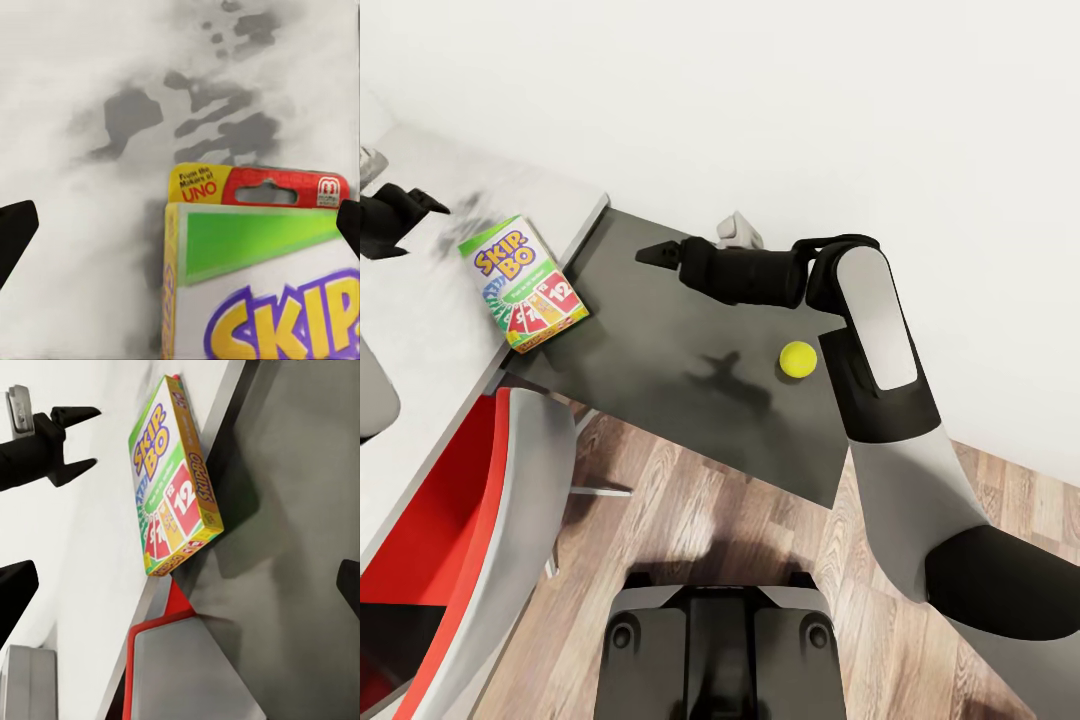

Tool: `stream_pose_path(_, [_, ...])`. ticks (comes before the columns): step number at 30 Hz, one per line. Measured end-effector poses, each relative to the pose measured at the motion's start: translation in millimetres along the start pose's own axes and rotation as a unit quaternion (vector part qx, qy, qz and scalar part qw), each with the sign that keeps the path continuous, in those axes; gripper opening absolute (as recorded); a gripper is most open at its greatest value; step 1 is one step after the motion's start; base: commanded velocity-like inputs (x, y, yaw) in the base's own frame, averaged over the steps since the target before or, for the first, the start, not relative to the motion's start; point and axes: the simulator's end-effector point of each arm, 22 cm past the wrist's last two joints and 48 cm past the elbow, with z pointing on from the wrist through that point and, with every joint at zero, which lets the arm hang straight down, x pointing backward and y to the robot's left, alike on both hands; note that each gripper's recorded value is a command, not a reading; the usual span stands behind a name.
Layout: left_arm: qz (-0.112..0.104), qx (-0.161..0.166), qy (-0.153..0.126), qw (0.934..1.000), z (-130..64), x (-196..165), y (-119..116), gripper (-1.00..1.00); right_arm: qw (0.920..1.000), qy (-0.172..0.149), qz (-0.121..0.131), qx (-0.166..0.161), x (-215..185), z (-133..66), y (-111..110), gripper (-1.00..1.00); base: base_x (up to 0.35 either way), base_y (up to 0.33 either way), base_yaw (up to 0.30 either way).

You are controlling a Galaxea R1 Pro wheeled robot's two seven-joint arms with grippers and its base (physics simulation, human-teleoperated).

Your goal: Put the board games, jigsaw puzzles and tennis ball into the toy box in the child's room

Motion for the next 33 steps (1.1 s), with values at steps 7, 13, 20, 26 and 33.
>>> stream_pose_path(7, [-0.022,0.003,-0.006,0.9997,-3.6,-4.9,13.4,1.0,1.0,0.0,0.001,0.002,-0.3,0.2,-1.4,1.0,0.0,0.0,0.0])
stream_pose_path(13, [-0.023,-0.001,0.004,0.9997,2.4,7.0,18.8,1.0,1.0,-0.001,0.001,0.002,-0.7,0.1,-1.9,1.0,0.0,0.0,0.0])
stream_pose_path(20, [-0.025,0.0,0.02,0.9995,10.1,27.5,23.6,1.0,1.0,-0.002,0.001,0.002,-1.8,-1.0,-0.6,1.0,0.0,0.0,-0.005])
stream_pose_path(26, [-0.027,0.009,0.027,0.9992,10.8,36.1,18.0,1.0,1.0,-0.004,-0.002,0.001,-3.8,-3.0,3.1,1.0,-0.067,0.044,-0.028])
stream_pose_path(33, [-0.026,0.014,0.032,0.999,12.0,42.7,11.1,1.0,1.0,-0.004,-0.003,0.001,-4.2,-3.6,4.7,1.0,-0.082,0.059,-0.007])
